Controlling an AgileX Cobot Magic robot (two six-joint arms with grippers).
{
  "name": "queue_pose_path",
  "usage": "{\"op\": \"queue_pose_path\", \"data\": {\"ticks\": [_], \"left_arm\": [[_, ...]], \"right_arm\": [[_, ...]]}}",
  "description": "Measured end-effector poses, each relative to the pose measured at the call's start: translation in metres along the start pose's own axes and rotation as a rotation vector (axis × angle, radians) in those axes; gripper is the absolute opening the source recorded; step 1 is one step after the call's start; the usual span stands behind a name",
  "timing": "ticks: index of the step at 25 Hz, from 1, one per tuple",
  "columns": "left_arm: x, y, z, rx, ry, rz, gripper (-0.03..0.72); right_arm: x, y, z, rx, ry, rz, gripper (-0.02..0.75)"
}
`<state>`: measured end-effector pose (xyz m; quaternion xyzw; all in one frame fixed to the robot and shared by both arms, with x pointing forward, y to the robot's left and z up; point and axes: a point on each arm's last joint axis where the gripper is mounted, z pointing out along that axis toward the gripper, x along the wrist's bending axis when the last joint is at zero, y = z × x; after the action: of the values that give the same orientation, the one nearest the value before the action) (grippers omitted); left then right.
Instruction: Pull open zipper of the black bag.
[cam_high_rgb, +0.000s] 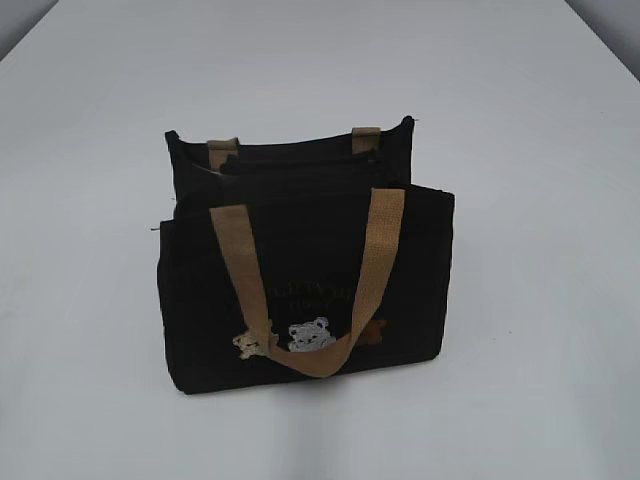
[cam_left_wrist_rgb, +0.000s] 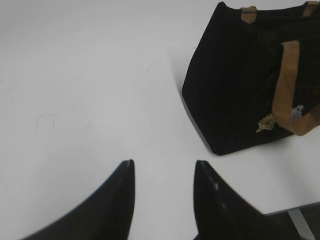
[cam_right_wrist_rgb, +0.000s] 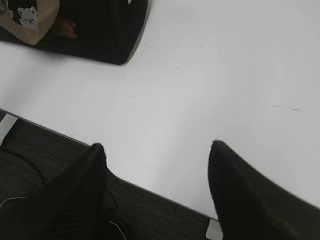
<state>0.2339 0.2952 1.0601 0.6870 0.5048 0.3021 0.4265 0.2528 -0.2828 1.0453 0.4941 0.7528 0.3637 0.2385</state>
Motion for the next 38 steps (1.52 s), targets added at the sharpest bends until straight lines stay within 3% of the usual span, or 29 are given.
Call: {"op": "queue_pose_path", "data": {"ticks": [6, 15, 38], "left_arm": [[0.0, 0.0, 0.0, 0.0, 0.015, -0.008, 0.284], [-0.001, 0.0, -0.001, -0.017, 0.183, -0.091, 0.282], [-0.002, -0.002, -0.004, -0.04, 0.188, -0.088, 0.244]], "right_arm": [[0.0, 0.0, 0.0, -0.001, -0.021, 0.022, 0.497], [0.004, -0.01, -0.015, -0.136, -0.141, 0.076, 0.496], [0.005, -0.012, -0.017, -0.163, -0.143, 0.073, 0.497]]}}
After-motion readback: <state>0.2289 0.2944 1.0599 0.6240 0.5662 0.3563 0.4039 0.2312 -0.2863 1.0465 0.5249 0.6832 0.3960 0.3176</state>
